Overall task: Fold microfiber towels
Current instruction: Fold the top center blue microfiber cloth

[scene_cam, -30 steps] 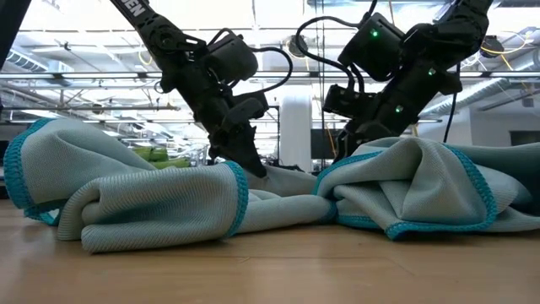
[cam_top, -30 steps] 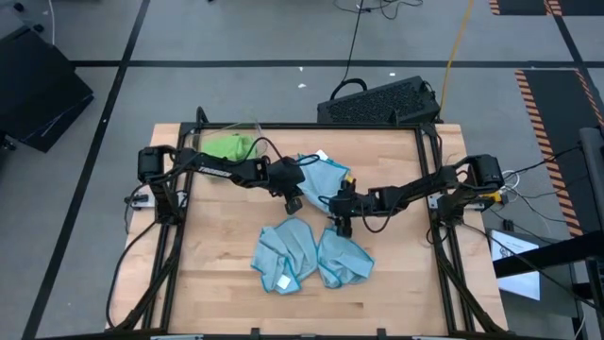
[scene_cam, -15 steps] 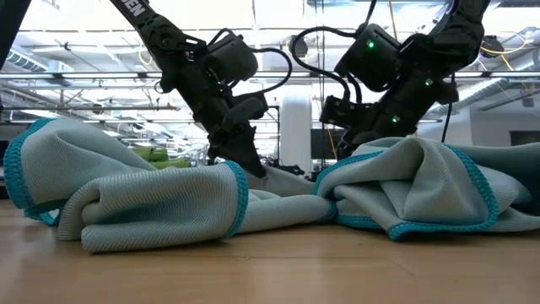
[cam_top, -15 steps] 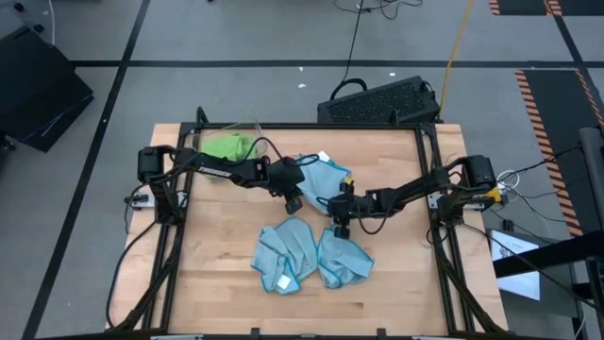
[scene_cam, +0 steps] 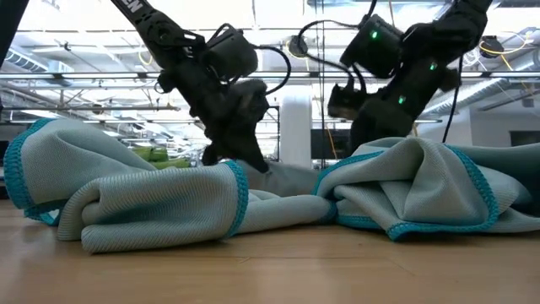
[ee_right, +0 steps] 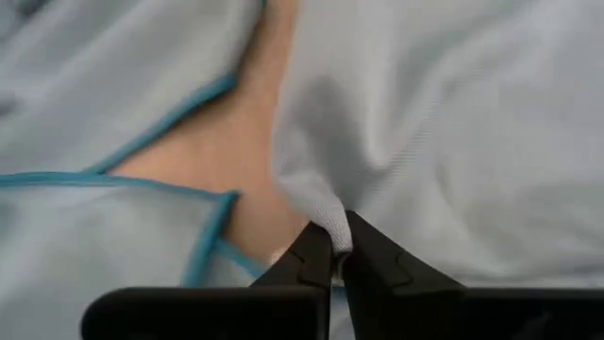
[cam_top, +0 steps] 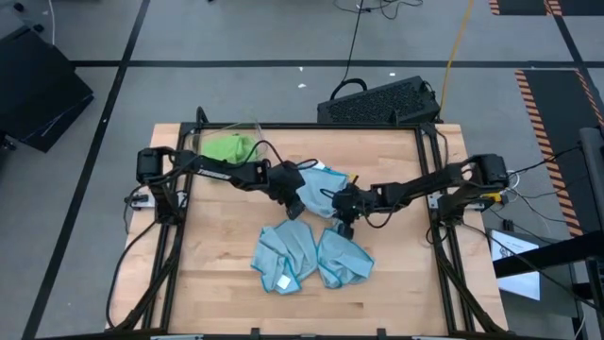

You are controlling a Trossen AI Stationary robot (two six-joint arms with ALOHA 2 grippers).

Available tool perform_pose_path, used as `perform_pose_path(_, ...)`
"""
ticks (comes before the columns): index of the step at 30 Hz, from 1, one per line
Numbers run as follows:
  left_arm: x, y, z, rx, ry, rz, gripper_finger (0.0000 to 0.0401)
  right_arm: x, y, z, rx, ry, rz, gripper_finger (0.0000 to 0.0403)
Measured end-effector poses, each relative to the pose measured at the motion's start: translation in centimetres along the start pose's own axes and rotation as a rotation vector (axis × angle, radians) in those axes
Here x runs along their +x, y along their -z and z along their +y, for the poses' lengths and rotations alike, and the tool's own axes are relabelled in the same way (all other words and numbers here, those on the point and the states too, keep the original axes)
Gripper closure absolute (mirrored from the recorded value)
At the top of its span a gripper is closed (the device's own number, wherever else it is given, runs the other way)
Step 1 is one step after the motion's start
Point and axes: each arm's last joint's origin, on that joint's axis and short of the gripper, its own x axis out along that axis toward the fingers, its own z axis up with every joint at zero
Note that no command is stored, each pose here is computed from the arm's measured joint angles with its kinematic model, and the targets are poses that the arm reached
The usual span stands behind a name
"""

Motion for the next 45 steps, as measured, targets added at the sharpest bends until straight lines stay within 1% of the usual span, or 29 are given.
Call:
perform_pose_path(4, -0.3, 0.6, -1.9, -0.081, 0.143, 0.068, 0.0394, -2.1, -0.6, 0.4, 0.04, -0.086, -0.006, 0.0396)
perform_pose_path(5, -0.4, 0.6, -2.5, -0.084, 0.176, 0.068, 0.0395, -2.6, -0.6, 0.4, 0.047, -0.108, 0.002, 0.0396)
perform_pose_path(7, -1.2, 0.8, -3.6, -0.07, 0.199, 0.066, 0.0398, -3.5, -0.6, 0.4, 0.063, -0.144, 0.016, 0.0396)
perform_pose_path(9, -1.7, 0.7, -4.5, -0.032, 0.198, 0.03, 0.0397, -4.4, -0.7, 0.3, 0.074, -0.149, 0.016, 0.0396)
perform_pose_path(11, -2.4, 0.6, -4.9, 0.009, 0.16, -0.015, 0.0394, -4.9, -0.8, 0.1, 0.079, -0.139, 0.013, 0.0396)
perform_pose_path(14, -2.8, 0.2, -4.8, 0.071, 0.102, -0.079, 0.039, -5.3, -1.0, -0.7, 0.077, -0.117, 0.001, 0.0396)
perform_pose_path(18, -2.7, 0.0, -3.8, 0.13, 0.044, -0.082, 0.0392, -5.2, -1.4, -2.4, 0.08, -0.077, -0.018, 0.0396)
perform_pose_path(23, -2.9, -0.4, -1.9, 0.171, -0.114, -0.1, 0.0394, -4.9, -1.8, -4.8, 0.085, -0.026, -0.035, 0.0396)
perform_pose_path(27, -3.3, -1.1, -0.6, 0.219, -0.152, -0.114, 0.0388, -4.8, -2.2, -6.3, 0.075, -0.05, -0.068, 0.0395)
perform_pose_path(32, -3.8, -1.7, 0.8, 0.234, -0.185, -0.123, 0.0397, -4.2, -2.4, -8.1, 0.138, -0.079, -0.091, 0.0391)
perform_pose_path(35, -4.0, -1.9, 1.5, 0.235, -0.195, -0.124, 0.0392, -4.0, -2.3, -8.8, 0.161, -0.091, -0.088, 0.0391)
perform_pose_path(37, -4.1, -2.0, 1.7, 0.232, -0.166, -0.114, 0.0387, -4.0, -2.3, -8.9, 0.174, -0.135, -0.085, 0.0391)
perform_pose_path(38, -4.1, -2.0, 1.6, 0.223, -0.135, -0.105, 0.0387, -4.1, -2.3, -8.8, 0.184, -0.168, -0.084, 0.0391)
perform_pose_path(40, -4.4, -1.9, 1.2, 0.189, -0.03, -0.081, 0.0394, -4.6, -2.4, -8.5, 0.201, -0.249, -0.077, 0.0391)
perform_pose_path(42, -4.8, -1.7, 0.2, 0.161, 0.099, -0.053, 0.0397, -5.1, -2.5, -8.0, 0.211, -0.345, -0.073, 0.039)
perform_pose_path(45, -5.0, -1.2, -1.6, 0.158, 0.245, -0.005, 0.0393, -5.8, -2.6, -7.0, 0.22, -0.492, -0.057, 0.039)
